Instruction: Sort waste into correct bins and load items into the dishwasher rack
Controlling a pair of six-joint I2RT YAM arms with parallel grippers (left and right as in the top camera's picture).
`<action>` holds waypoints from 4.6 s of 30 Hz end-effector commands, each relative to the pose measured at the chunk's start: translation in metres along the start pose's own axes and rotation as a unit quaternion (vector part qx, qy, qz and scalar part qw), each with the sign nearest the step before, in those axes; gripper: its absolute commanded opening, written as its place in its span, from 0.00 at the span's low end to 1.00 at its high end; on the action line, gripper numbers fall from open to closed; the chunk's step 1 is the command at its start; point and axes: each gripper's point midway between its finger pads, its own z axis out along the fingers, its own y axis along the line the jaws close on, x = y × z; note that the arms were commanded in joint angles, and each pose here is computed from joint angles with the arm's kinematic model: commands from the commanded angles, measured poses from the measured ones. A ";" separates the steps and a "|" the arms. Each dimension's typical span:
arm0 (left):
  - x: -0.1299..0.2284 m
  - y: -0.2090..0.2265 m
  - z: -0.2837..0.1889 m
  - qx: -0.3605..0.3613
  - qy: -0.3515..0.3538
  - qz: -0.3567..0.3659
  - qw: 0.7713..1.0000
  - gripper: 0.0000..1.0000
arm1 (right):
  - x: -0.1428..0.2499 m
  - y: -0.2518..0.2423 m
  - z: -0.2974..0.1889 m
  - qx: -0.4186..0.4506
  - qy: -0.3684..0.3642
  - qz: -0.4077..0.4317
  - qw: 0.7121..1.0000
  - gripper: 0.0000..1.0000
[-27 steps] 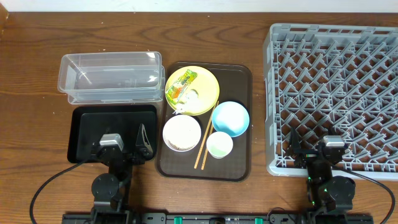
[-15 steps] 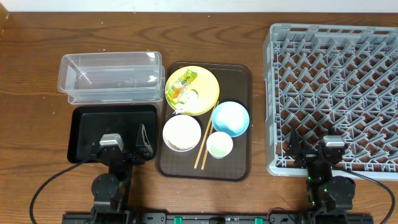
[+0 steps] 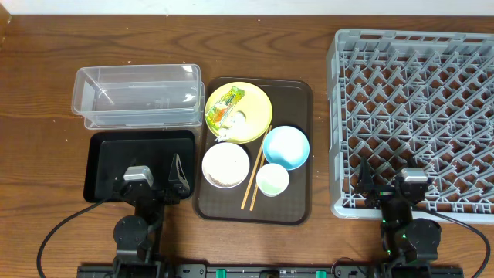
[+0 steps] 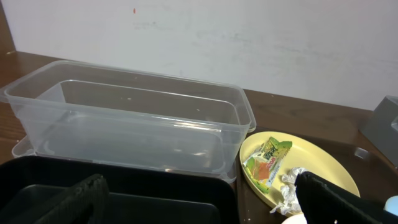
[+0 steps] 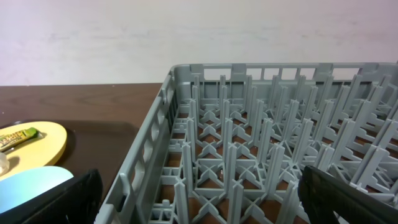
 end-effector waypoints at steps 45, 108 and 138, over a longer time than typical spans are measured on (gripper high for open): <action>-0.009 0.004 0.007 -0.044 0.131 0.007 0.990 0.98 | -0.031 -0.028 -0.008 0.091 0.022 0.047 0.994 0.99; 0.142 -0.163 0.160 0.137 0.501 0.091 0.849 0.69 | -0.031 -0.006 0.057 0.055 0.354 0.019 0.934 0.99; 0.002 -0.142 0.173 0.084 0.346 0.086 0.931 0.06 | -0.031 -0.006 0.057 0.055 0.355 0.018 0.933 0.99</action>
